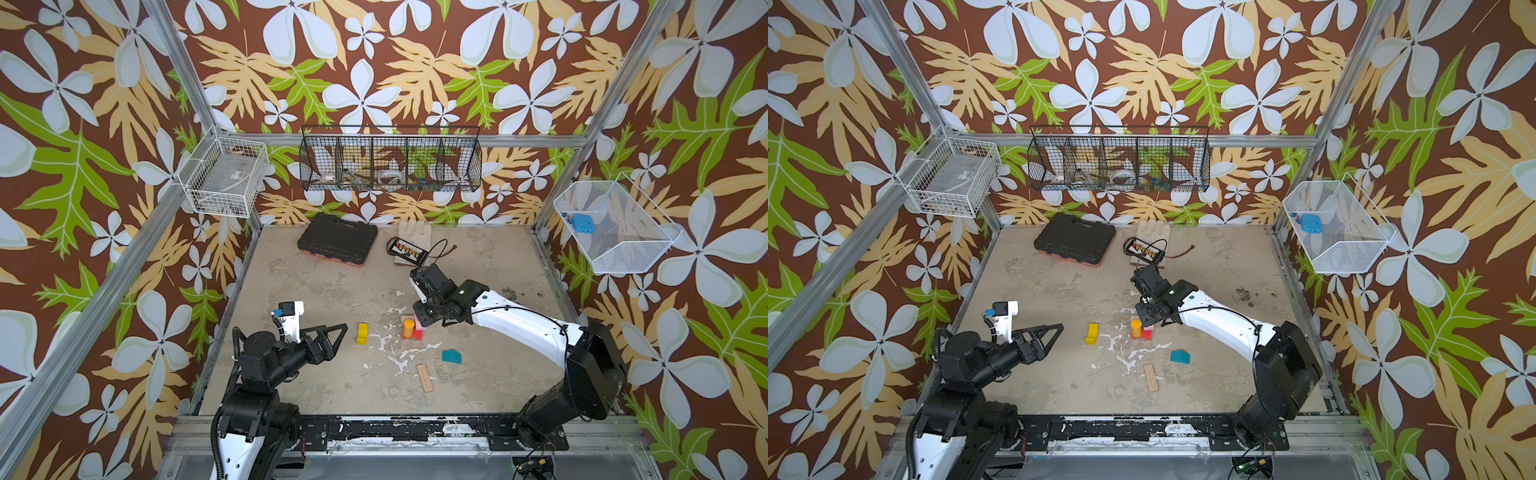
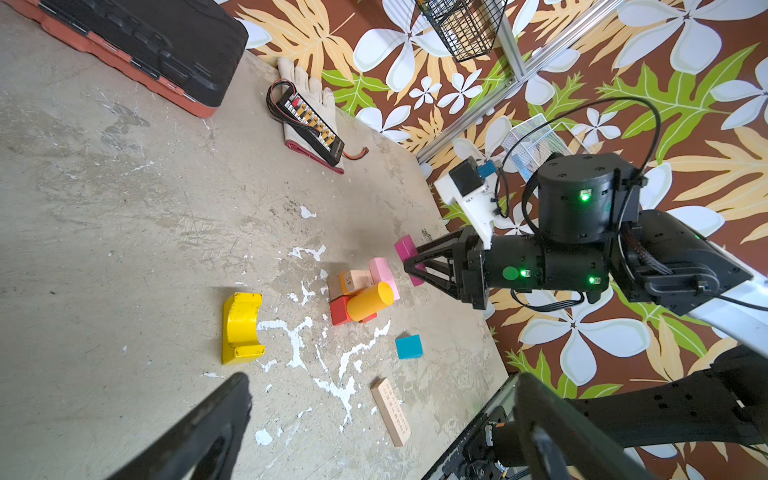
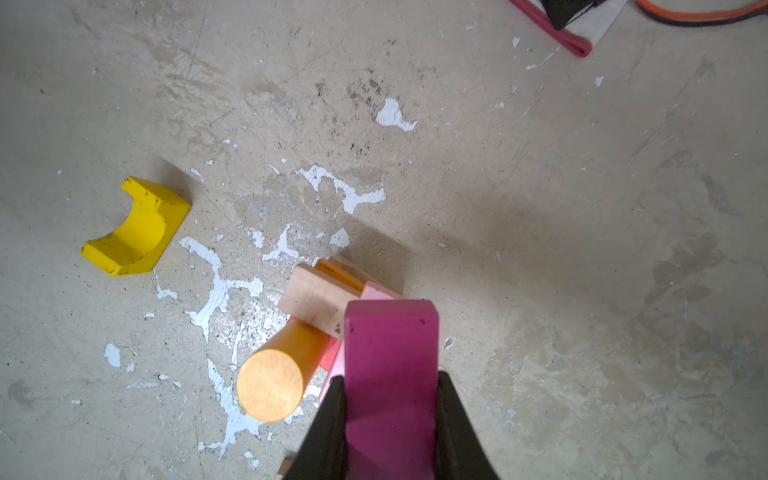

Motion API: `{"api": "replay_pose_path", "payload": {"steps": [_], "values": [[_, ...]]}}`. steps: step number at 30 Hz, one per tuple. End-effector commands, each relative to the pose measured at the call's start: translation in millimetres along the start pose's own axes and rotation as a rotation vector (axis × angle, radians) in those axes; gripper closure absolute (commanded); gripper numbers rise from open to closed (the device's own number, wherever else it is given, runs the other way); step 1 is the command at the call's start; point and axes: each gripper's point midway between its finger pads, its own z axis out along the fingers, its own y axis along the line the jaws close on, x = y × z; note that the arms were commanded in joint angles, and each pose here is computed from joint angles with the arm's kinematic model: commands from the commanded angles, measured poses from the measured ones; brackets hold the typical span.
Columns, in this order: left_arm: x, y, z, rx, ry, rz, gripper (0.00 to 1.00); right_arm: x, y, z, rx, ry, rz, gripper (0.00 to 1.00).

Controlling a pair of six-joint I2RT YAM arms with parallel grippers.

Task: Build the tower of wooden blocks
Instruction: 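Lower the magenta block onto the top of the stack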

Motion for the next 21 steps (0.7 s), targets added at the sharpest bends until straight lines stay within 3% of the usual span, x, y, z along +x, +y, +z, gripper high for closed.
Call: {"api": "replay_pose_path", "payload": {"steps": [1, 10, 21], "values": [[-4.1, -3.3, 0.1, 0.013, -0.017, 0.019, 0.00, -2.1, 3.8, 3.9, -0.014, -0.003, -0.013, 0.94], [-4.0, -3.4, -0.3, 0.014, -0.020, 0.020, 0.00, -0.1, 7.4, 9.4, -0.028, 0.024, 0.028, 0.92], [-4.0, -2.7, 0.1, 0.012, -0.020, 0.018, 0.00, 10.4, 7.6, 17.0, -0.029, 0.058, -0.032, 0.90]]}}
